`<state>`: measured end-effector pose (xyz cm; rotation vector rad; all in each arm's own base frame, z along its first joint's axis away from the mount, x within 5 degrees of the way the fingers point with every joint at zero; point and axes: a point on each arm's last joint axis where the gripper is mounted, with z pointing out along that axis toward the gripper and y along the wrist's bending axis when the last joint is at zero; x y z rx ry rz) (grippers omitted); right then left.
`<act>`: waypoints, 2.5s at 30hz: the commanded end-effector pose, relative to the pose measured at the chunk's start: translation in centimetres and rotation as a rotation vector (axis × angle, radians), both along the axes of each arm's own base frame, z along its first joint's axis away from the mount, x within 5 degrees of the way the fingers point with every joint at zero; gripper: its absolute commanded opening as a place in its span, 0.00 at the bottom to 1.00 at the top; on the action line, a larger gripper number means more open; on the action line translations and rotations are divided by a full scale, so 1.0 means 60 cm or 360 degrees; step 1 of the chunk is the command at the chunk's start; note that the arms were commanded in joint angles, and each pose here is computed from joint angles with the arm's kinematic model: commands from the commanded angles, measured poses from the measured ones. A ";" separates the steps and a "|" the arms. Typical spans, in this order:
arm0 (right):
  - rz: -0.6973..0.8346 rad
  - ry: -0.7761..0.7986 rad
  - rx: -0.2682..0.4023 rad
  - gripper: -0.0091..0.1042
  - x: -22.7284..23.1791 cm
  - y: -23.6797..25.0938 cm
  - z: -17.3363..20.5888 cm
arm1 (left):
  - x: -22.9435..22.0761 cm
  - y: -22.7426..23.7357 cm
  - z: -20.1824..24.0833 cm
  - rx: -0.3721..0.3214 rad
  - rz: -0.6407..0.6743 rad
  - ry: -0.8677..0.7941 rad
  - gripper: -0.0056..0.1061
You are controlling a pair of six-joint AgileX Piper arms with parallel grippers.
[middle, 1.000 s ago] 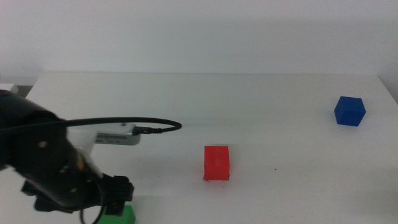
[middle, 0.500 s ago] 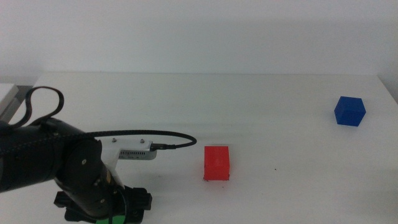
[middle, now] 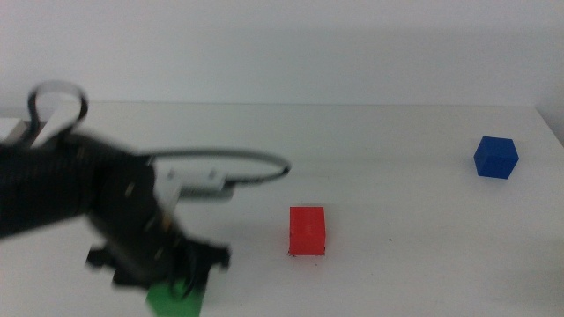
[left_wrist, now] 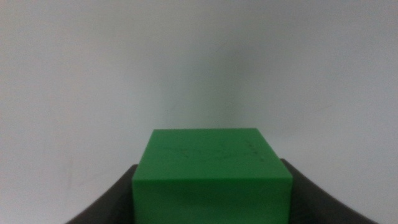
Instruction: Stack red cubes first, then green, then blue cubes in a specific spot.
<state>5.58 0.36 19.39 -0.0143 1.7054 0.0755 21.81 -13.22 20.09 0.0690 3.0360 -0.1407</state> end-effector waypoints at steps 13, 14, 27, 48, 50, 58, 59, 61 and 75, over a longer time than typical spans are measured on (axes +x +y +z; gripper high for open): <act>-0.0002 -0.0019 -0.0019 0.90 0.000 0.000 0.000 | 0.131 -0.234 0.121 -0.0021 -0.0004 -0.0142 0.04; -0.0002 -0.0019 -0.0019 0.90 0.000 0.000 0.000 | 0.137 -0.243 0.113 -0.0016 -0.0008 -0.0135 0.04; -0.0002 -0.0019 -0.0019 0.90 0.000 0.000 0.000 | 0.163 -0.262 0.070 0.0047 0.0081 -0.0143 0.04; -0.0002 -0.0019 -0.0019 0.90 0.000 0.000 0.000 | 0.175 -0.272 0.043 0.0020 0.0107 -0.0167 0.04; -0.0002 -0.0019 -0.0019 0.90 0.000 0.000 0.000 | 0.174 -0.272 0.041 0.0025 0.0106 -0.0156 0.04; -0.0002 -0.0019 -0.0019 0.90 0.000 0.000 0.000 | 0.174 -0.272 0.041 0.0038 0.0035 -0.0160 0.16; -0.0002 -0.0019 -0.0019 0.90 0.000 0.000 0.000 | 0.174 -0.272 0.041 0.0039 0.0032 -0.0160 0.19; -0.0002 -0.0019 -0.0019 0.90 0.000 0.000 0.000 | 0.175 -0.272 0.041 0.0037 0.0030 -0.0166 0.27; -0.0002 -0.0019 -0.0019 0.90 0.000 0.000 0.000 | 0.147 -0.186 0.213 -0.0082 -0.0356 -0.0399 0.89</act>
